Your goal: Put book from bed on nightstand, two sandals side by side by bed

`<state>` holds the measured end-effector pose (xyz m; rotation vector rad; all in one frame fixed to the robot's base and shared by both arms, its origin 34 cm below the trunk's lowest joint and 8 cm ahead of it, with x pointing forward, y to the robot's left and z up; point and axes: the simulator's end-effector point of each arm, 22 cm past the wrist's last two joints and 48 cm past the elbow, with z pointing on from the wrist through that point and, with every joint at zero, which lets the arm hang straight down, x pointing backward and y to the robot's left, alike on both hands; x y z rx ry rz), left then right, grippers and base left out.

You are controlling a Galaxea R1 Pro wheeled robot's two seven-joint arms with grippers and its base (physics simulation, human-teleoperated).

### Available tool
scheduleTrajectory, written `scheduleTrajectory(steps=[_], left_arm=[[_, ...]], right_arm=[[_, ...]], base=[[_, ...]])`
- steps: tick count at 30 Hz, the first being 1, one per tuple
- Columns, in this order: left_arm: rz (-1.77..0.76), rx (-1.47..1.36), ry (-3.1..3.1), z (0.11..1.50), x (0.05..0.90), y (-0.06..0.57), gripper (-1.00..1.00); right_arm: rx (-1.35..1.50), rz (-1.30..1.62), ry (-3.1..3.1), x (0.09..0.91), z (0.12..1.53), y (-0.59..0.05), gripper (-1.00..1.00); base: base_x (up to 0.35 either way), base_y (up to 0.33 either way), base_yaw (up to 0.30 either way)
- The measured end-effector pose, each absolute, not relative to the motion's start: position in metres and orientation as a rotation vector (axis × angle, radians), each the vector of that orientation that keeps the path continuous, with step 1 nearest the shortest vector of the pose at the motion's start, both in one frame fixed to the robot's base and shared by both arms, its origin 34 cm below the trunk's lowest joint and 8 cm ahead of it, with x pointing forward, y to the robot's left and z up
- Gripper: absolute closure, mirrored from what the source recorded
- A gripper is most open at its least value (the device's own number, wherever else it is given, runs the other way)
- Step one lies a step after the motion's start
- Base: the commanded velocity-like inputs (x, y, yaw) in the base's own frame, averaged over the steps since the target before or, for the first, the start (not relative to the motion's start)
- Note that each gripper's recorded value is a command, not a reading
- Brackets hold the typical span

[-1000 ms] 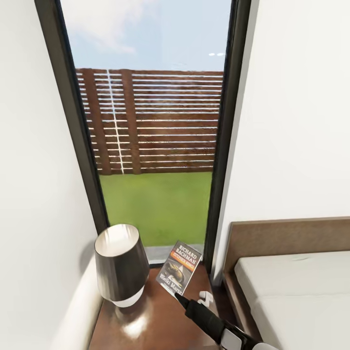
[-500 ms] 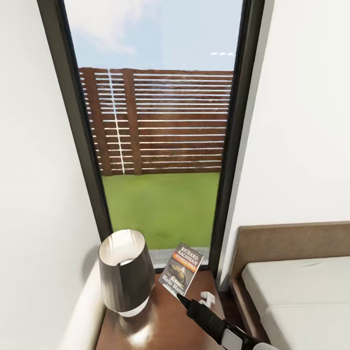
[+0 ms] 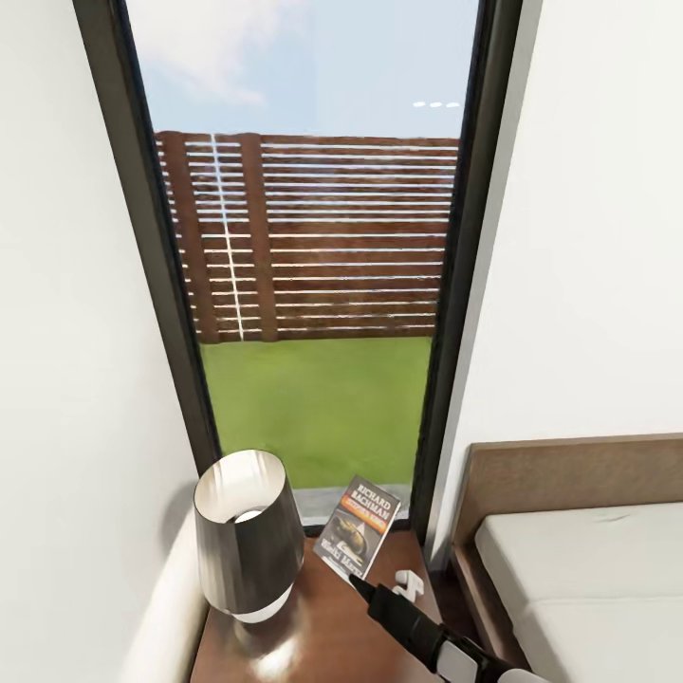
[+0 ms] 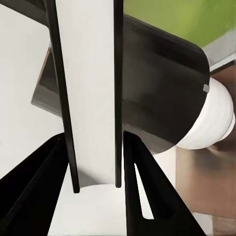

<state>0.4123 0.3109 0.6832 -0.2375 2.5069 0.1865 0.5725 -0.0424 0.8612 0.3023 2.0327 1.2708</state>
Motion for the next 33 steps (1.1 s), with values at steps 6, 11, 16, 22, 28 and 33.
scheduleTrajectory(steps=[6,11,16,22,28,33], left_arm=[[0.184,-0.226,2.508,0.683,0.412,0.309,-1.0],[0.181,-0.212,2.509,0.683,0.413,0.307,-1.0],[0.181,-0.21,2.509,0.683,0.413,0.307,-1.0],[0.18,-0.207,2.508,0.683,0.413,0.306,-1.0],[0.18,-0.206,2.509,0.683,0.412,0.306,-1.0],[0.18,-0.205,2.509,0.683,0.413,0.306,-1.0]], right_arm=[[0.31,1.28,2.04,0.572,0.86,-0.045,1.0],[0.293,1.315,2.017,0.57,0.867,-0.04,1.0],[0.286,1.329,2.006,0.569,0.87,-0.038,1.0],[0.285,1.336,1.999,0.569,0.871,-0.038,1.0],[0.283,1.336,1.998,0.569,0.872,-0.038,1.0],[0.282,1.337,2.0,0.569,0.871,-0.038,1.0]], base=[[0.003,0.002,0.0],[0.034,0.008,0.0],[0.141,0.016,0.0],[0.116,0.005,0.0],[0.113,0.046,0.0],[0.08,0.043,0.0]])
